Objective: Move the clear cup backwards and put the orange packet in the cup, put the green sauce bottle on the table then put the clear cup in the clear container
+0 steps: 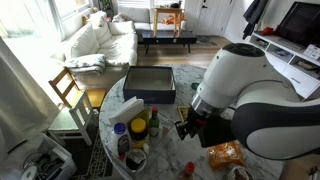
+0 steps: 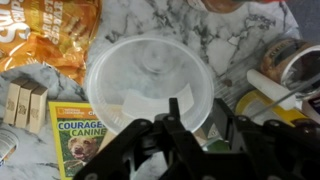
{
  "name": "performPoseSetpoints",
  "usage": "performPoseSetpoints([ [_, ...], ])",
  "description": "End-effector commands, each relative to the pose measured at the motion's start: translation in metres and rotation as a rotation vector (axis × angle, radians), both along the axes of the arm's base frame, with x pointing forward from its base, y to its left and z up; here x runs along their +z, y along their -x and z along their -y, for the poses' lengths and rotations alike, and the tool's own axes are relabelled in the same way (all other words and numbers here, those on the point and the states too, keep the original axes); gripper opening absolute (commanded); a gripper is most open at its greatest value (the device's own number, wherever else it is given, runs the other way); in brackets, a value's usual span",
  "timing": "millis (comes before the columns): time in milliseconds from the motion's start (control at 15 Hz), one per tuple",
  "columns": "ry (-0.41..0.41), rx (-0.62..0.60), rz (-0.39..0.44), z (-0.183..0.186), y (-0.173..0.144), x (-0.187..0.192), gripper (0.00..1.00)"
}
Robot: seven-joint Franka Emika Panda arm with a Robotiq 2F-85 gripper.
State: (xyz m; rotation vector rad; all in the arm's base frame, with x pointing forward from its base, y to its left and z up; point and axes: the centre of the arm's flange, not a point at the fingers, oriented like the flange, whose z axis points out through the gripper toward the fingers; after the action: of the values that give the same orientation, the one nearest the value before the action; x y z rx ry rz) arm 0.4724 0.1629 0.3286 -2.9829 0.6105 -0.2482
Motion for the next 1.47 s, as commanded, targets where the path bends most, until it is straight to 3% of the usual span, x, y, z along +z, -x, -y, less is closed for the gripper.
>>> performPoseSetpoints([
  [0,0.006,-0.036,0.05,0.008,-0.01,0.045,0.73],
  [200,-0.009,-0.099,0.053,0.042,-0.003,0.067,0.95],
  [267,-0.061,-0.129,0.034,0.057,0.002,0.072,0.99],
  [333,-0.07,-0.151,0.016,0.073,0.01,0.072,1.0],
  [533,-0.198,-0.207,-0.057,0.11,0.038,0.065,1.0],
  [800,-0.276,-0.181,-0.173,0.152,0.084,0.037,0.99],
  [867,-0.249,-0.212,-0.167,0.159,0.09,0.027,1.0],
  [933,-0.247,-0.198,-0.156,0.142,0.06,0.038,1.0],
  [1267,-0.247,-0.218,-0.173,0.155,0.078,0.027,1.0],
  [1400,-0.27,-0.245,-0.219,0.176,0.084,0.001,1.0],
])
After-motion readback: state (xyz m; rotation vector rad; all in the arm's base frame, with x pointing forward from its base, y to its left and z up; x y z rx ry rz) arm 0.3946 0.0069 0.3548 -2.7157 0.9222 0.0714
